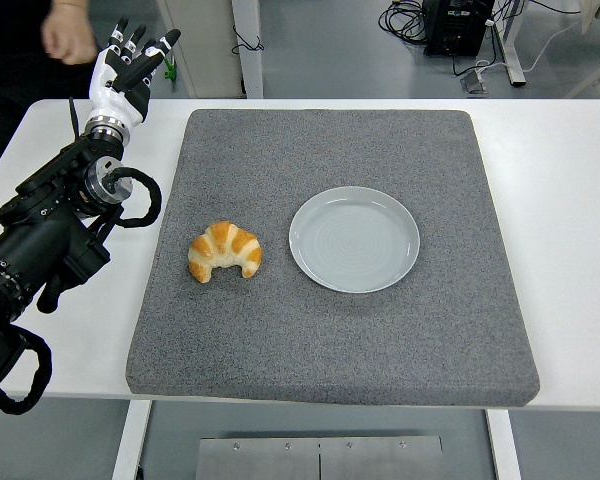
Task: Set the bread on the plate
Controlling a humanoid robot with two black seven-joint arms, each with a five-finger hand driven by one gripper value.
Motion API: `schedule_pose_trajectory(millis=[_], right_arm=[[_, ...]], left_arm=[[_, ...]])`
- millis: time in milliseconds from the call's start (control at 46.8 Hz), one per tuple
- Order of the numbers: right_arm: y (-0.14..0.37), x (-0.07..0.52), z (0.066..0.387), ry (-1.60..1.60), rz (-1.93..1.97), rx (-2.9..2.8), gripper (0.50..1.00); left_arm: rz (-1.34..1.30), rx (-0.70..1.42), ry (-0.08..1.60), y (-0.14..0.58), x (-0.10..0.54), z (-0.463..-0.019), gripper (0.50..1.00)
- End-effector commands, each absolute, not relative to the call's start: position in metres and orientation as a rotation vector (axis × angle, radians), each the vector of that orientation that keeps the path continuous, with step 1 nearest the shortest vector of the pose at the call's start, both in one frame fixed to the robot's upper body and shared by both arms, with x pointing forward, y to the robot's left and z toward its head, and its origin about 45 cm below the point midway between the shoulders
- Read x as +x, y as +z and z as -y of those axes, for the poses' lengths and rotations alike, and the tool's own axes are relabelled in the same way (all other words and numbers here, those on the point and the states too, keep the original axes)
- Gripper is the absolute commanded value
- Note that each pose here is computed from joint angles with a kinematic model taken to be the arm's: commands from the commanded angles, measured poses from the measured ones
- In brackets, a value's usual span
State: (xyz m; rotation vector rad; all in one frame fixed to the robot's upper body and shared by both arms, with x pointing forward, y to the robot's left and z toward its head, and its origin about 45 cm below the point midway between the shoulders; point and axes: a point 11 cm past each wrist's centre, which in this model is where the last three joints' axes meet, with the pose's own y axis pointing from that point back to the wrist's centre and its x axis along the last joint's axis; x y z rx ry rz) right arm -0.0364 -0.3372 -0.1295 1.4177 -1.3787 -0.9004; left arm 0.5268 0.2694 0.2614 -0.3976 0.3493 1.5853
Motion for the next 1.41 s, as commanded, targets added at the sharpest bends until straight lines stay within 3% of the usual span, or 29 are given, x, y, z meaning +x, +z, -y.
schedule_pose_trajectory(millis=[0,769,1389], right_arm=[[-0.129,-0.036,0.337,-0.901,1.379,1.417,1.000],[-0.129,-0.036,0.337,-0.902,1.379,1.418,1.000],[-0.129,-0.036,0.337,-0.902,1.379,1.418,1.000]], left_arm=[[-0.355,-0.398,1.581,0.260,0.526,-0.267,0.974],[-0.343,-0.376,1.565,0.258,0.525,-0.263,0.972],[-0.163,-0.285,1.412,0.285,0.504,-0.241,0.972]])
